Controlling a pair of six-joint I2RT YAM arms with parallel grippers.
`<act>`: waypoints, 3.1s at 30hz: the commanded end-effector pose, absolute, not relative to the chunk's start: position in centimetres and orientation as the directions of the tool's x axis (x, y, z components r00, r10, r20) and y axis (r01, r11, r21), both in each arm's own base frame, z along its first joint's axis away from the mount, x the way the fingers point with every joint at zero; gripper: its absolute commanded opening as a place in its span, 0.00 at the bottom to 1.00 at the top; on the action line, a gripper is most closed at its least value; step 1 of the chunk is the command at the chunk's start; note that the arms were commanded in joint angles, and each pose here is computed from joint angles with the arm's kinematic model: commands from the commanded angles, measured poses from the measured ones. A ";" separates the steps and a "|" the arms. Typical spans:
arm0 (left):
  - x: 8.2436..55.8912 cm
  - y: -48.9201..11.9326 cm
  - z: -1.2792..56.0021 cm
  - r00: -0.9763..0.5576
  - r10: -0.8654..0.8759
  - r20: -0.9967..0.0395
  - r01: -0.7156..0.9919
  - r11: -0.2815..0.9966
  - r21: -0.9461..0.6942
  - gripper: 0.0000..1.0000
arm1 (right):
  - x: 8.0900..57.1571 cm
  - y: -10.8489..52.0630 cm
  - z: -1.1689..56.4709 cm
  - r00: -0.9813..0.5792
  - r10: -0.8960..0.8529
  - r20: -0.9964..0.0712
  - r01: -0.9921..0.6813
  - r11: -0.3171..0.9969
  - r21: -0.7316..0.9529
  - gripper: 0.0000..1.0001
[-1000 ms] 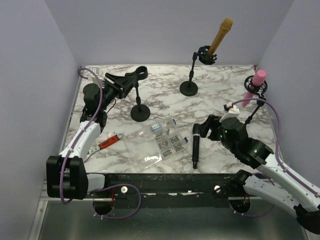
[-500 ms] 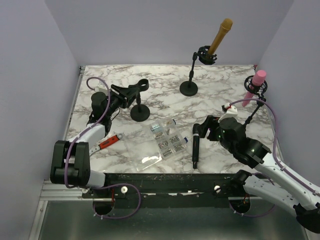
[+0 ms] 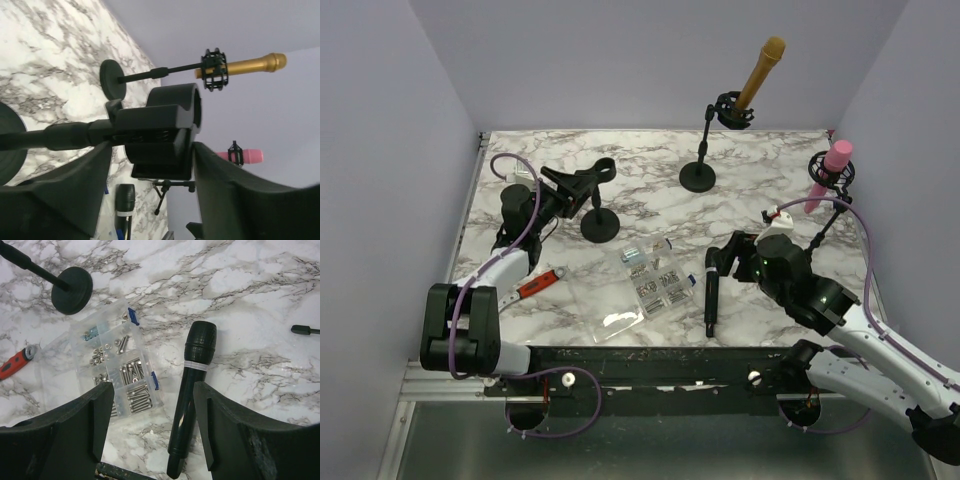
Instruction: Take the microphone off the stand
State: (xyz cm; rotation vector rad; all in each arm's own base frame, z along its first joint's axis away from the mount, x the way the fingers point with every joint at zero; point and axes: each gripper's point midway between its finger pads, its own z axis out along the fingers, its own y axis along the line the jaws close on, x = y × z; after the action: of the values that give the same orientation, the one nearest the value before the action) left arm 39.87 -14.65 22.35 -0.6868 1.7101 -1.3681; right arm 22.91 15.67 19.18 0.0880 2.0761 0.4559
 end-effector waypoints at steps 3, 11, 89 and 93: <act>38.2 -14.3 18.0 -0.594 -0.750 -0.290 -0.071 0.409 -0.910 0.90 | 23.1 15.8 19.2 -0.522 0.244 -0.817 -0.122 0.927 0.355 0.72; 36.4 -12.8 24.2 -0.524 -0.698 -0.488 0.040 0.552 -0.833 0.99 | 23.4 16.2 19.5 -0.529 0.232 -0.816 -0.124 0.930 0.345 0.72; 28.0 -20.8 36.3 -0.299 -0.187 -0.936 0.698 0.625 -0.349 0.99 | 60.7 9.6 34.5 -0.023 0.088 -0.996 0.264 0.961 0.079 0.67; 28.0 -21.0 36.2 -0.310 -0.187 -0.932 0.699 0.619 -0.357 0.99 | 60.3 9.5 35.4 -0.011 0.092 -0.996 0.258 0.962 0.086 0.50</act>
State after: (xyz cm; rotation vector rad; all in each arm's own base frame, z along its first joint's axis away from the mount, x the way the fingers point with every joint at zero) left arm 27.88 -20.73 36.50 0.4153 1.6624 -0.9372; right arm 59.99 9.31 32.72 0.2730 1.6474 -0.1764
